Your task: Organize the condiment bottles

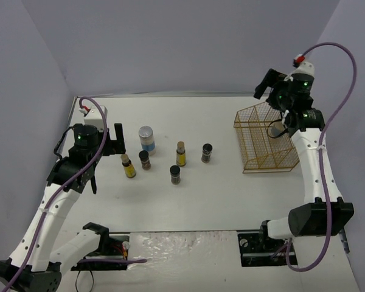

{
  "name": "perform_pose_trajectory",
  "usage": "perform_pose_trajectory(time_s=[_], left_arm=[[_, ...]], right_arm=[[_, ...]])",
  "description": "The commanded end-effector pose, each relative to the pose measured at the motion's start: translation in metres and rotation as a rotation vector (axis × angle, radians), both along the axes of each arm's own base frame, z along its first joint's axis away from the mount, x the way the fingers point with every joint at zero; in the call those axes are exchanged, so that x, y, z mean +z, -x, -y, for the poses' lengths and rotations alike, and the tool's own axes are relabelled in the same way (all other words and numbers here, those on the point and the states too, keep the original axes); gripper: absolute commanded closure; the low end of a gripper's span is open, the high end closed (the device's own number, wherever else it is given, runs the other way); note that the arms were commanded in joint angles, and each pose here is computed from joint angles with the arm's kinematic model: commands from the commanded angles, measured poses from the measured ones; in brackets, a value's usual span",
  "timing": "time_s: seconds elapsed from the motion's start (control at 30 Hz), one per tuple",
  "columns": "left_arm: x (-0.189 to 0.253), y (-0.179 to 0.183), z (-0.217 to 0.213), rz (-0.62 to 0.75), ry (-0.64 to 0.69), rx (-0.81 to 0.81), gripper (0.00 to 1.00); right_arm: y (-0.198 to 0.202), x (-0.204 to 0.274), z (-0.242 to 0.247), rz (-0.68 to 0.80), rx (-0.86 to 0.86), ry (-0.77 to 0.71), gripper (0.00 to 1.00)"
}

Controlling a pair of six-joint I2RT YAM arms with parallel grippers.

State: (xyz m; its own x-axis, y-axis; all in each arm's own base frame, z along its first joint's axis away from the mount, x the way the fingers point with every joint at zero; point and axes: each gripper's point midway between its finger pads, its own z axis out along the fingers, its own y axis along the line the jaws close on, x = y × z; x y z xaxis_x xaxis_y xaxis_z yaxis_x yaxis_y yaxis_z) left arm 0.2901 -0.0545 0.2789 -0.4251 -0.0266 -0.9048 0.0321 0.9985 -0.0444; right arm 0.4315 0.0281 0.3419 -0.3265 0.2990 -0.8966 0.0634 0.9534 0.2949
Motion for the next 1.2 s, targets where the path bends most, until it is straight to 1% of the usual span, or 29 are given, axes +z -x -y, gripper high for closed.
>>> perform_pose_trajectory(time_s=[0.0,0.1,0.2,0.23,0.4,0.43,0.57,0.67,0.77,1.17], left_arm=[[0.021,-0.009,-0.007,0.077,0.033,0.051,0.03],[0.023,-0.008,-0.012,0.084,0.035,0.071,0.03],[0.024,-0.008,-0.014,0.086,0.037,0.08,0.03],[0.024,-0.008,-0.014,0.085,0.037,0.081,0.03],[0.024,-0.009,-0.015,0.09,0.042,0.083,0.03],[0.024,-0.009,-0.016,0.088,0.042,0.086,0.03],[0.023,-0.01,-0.017,0.087,0.041,0.087,0.03],[0.023,-0.01,-0.017,0.088,0.042,0.087,0.03],[0.023,-0.01,-0.017,0.089,0.042,0.086,0.03],[0.023,-0.01,-0.017,0.089,0.044,0.083,0.03]], right_arm=[[-0.001,0.014,-0.12,0.128,0.467,0.141,0.0],[0.003,0.002,-0.181,0.143,0.643,0.167,0.0],[0.004,-0.011,-0.226,0.172,0.767,0.198,0.0],[0.006,-0.009,-0.248,0.209,0.813,0.208,0.0],[0.008,-0.047,-0.324,0.212,0.961,0.252,0.0],[0.009,-0.046,-0.332,0.223,0.976,0.256,0.0],[0.017,-0.075,-0.378,0.211,1.066,0.271,0.0],[0.024,-0.087,-0.404,0.215,1.112,0.284,0.0],[0.023,-0.098,-0.42,0.211,1.121,0.296,0.0],[0.015,-0.14,-0.445,0.157,1.111,0.328,0.0]])
